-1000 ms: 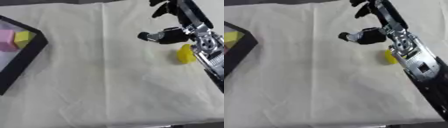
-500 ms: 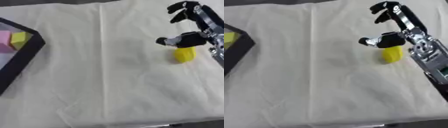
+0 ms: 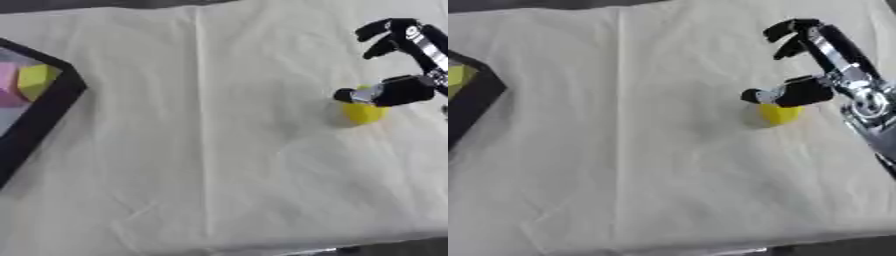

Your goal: Pick up the objects with one hand, pass them to the other hand, and then place them into the box on the other side of the table.

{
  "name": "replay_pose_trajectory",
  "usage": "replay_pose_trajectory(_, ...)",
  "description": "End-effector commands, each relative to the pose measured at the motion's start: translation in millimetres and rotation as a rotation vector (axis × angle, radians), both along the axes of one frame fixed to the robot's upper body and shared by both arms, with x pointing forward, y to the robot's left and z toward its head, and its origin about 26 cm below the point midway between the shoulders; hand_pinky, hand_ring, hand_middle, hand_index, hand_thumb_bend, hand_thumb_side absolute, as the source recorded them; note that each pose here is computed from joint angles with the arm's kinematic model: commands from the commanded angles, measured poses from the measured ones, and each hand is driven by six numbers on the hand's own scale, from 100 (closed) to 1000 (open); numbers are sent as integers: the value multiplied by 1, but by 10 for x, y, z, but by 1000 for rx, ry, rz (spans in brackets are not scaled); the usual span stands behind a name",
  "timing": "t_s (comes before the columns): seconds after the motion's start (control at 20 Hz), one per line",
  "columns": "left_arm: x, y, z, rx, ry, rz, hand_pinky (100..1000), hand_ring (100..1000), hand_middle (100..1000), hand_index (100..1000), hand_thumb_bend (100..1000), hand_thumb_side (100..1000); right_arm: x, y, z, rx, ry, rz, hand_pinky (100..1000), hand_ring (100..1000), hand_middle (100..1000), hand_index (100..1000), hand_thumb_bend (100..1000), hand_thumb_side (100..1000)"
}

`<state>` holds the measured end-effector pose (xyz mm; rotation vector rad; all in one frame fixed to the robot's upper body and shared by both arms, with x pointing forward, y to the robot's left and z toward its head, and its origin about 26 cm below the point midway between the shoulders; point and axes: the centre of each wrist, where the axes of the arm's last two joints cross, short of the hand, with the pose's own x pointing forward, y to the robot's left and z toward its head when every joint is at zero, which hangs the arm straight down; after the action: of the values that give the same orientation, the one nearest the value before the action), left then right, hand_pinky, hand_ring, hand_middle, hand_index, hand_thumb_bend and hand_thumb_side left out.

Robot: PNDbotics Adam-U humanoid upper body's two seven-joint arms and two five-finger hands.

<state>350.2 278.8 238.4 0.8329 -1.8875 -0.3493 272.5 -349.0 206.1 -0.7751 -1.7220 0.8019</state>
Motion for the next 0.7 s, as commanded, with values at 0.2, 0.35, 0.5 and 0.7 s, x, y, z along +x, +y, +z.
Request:
replay_pose_trajectory(0.2,-26,41,113,17,-43,17,803,657,594,758,100,530,-83,-126,113,-113,29,-51,747,687,759,811,784,190)
replay_pose_trajectory(0.35,-31,37,122,18,-48,16,803,656,593,757,100,529,-106,-167,99,-139,49,-87,751,694,759,811,780,187)
replay_pose_trajectory(0.5,-36,35,120,17,-49,16,803,655,593,757,100,529,-117,-183,87,-161,60,-118,756,699,760,811,771,179)
replay_pose_trajectory(0.7,-38,32,117,17,-49,14,803,655,592,756,100,528,-119,-181,77,-187,82,-158,761,706,760,813,764,171)
